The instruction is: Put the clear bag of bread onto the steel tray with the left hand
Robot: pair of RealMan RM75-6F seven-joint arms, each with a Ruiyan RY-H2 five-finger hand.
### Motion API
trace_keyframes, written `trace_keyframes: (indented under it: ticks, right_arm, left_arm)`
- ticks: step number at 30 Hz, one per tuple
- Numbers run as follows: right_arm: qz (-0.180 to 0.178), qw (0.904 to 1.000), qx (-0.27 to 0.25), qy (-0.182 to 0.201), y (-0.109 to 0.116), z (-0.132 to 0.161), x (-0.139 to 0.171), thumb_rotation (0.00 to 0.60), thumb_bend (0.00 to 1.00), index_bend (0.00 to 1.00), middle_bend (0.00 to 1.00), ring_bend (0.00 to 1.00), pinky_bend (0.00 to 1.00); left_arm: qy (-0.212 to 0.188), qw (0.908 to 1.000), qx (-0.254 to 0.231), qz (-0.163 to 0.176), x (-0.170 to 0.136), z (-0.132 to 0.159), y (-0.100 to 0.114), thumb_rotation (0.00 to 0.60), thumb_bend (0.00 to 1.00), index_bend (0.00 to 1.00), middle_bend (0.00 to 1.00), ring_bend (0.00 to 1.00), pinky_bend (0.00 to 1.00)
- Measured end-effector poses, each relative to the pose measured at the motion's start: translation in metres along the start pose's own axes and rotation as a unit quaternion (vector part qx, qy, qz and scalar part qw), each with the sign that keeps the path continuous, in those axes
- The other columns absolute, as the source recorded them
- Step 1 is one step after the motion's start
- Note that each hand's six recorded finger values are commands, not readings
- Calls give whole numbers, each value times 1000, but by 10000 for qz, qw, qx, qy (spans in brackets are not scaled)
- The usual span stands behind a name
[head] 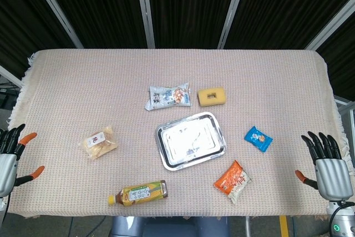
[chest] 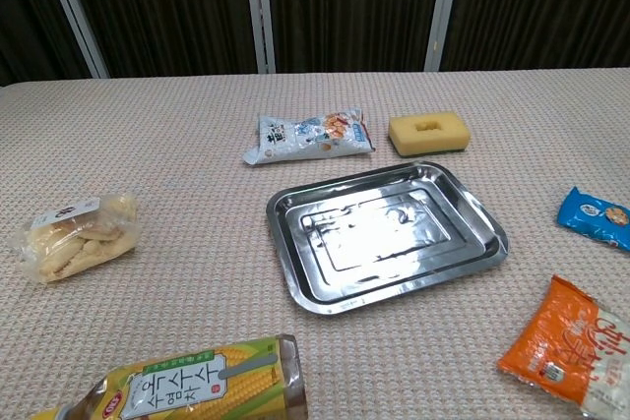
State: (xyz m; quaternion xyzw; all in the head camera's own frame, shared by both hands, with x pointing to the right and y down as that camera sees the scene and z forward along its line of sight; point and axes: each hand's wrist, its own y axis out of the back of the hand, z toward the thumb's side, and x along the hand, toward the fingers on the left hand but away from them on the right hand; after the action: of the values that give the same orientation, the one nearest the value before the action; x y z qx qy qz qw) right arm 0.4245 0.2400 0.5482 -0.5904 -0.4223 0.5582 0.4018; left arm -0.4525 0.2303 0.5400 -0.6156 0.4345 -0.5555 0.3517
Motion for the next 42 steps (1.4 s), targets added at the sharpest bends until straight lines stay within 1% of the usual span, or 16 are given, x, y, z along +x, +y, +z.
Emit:
trace_keyframes:
  ticks: [8, 11, 17, 20, 26, 33, 37, 42]
  right_arm:
    - [3, 10000, -1, 7, 0, 0, 0, 600, 68, 122, 74, 0, 55]
    - [27, 10000, -31, 7, -1, 0, 0, 600, 69, 122, 73, 0, 55]
    - [33, 10000, -26, -7, -2, -1, 0, 600, 69, 122, 73, 0, 56]
    - [20, 10000, -29, -23, -1, -2, 0, 600, 69, 122, 73, 0, 56]
    - [33, 10000, -17, -75, -1, -6, 2, 600, 69, 122, 73, 0, 55]
    - [21, 9999, -6, -141, 0, -9, 3, 600, 69, 122, 73, 0, 56]
    - [35, 9999, 3, -163, -1, -10, 3, 600, 68, 122, 73, 0, 56]
    - [59, 9998, 4, -205, -2, -12, 4, 600, 69, 122, 73, 0, 56]
  left_arm:
    - [24, 10000, 15, -79, 0, -1, -4, 590, 153, 188, 0, 0, 0]
    - [-19, 9998, 49, -184, 0, 0, -7, 591, 152, 188, 0, 0, 0]
    - [-176, 9985, 130, -508, 7, 6, -19, 590, 153, 172, 0, 0, 0]
    - [-243, 9966, 196, -760, 14, 8, -28, 590, 153, 161, 0, 0, 0]
    - [-410, 9902, 393, -1274, 41, 14, -51, 591, 153, 153, 0, 0, 0]
    - [-670, 9786, 644, -1835, 80, 29, -81, 588, 152, 124, 0, 0, 0]
    - [-817, 9733, 773, -2003, 100, 43, -96, 588, 156, 122, 0, 0, 0]
    - [-974, 9683, 811, -2152, 115, 61, -110, 589, 155, 122, 0, 0, 0]
